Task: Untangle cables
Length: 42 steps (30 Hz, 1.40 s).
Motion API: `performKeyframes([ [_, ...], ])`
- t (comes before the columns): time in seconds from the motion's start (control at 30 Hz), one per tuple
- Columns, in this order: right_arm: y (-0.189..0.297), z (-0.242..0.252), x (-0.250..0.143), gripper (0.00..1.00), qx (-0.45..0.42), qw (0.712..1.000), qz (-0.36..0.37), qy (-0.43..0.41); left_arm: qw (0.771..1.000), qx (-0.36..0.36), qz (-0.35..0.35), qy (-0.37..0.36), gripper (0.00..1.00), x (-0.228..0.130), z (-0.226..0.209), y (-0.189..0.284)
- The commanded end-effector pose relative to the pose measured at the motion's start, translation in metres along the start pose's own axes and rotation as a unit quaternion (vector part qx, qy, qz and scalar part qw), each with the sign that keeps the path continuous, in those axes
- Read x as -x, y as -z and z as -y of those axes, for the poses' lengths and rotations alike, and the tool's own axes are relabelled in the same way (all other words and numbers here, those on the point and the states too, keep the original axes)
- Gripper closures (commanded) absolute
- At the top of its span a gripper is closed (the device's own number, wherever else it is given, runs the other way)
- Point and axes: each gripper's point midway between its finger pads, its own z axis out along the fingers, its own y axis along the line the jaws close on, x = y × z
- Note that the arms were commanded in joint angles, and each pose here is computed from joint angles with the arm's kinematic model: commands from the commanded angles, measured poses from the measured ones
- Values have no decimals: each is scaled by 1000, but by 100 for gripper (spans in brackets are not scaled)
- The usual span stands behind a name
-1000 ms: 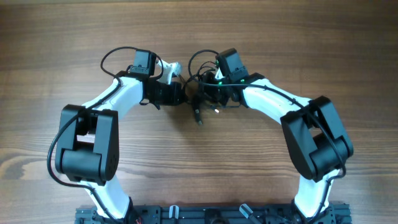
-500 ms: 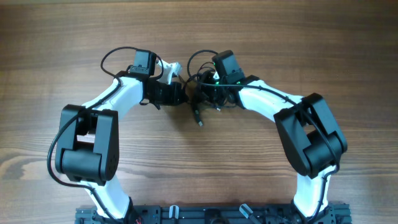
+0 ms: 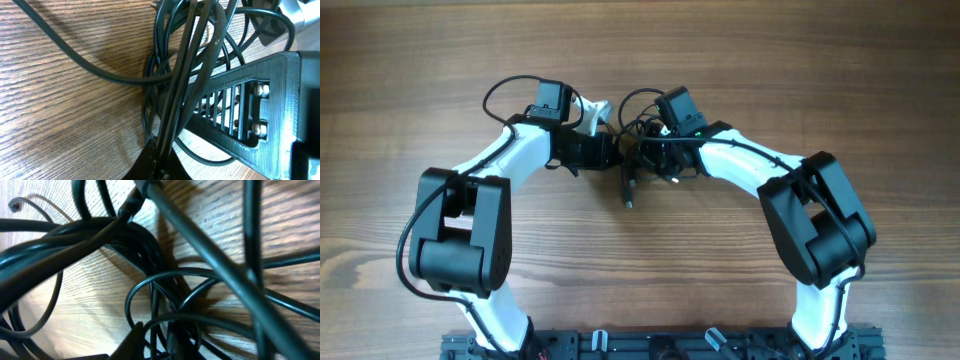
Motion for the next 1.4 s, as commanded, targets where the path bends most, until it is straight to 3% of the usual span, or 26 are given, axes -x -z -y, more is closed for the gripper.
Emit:
performKeyframes([
  [0.0, -15, 29, -9, 79, -39, 999, -12, -19, 1000, -8, 1, 4, 96, 1, 2, 0],
  [0.23, -20, 1, -6, 76, 7, 1000, 6, 12, 1000, -8, 1, 4, 96, 1, 2, 0],
  [0.5, -23, -7, -1, 62, 9, 999, 43, 30, 1000, -8, 1, 4, 96, 1, 2, 0],
  [0.63, -24, -7, -3, 71, 6, 998, 45, 33, 1000, 26, 1, 6, 96, 1, -10, 0],
  [0.73, -16, -9, 0, 79, 36, 999, 2, 15, 998, 63, 2, 9, 96, 0, -23, 2],
  [0.87, -4, -1, 18, 73, 52, 999, -11, -13, 998, 65, 5, 15, 96, 2, -26, 4],
  [1.1, -11, -5, 7, 67, 42, 999, -6, -25, 998, 65, 7, 24, 96, 2, -26, 4],
  [1.27, -1, -18, 3, 80, 92, 994, -59, -22, 998, 65, 7, 24, 96, 2, -26, 4],
  [1.37, 7, -19, 8, 79, 111, 991, -76, -22, 998, 65, 7, 24, 96, 2, -26, 4],
])
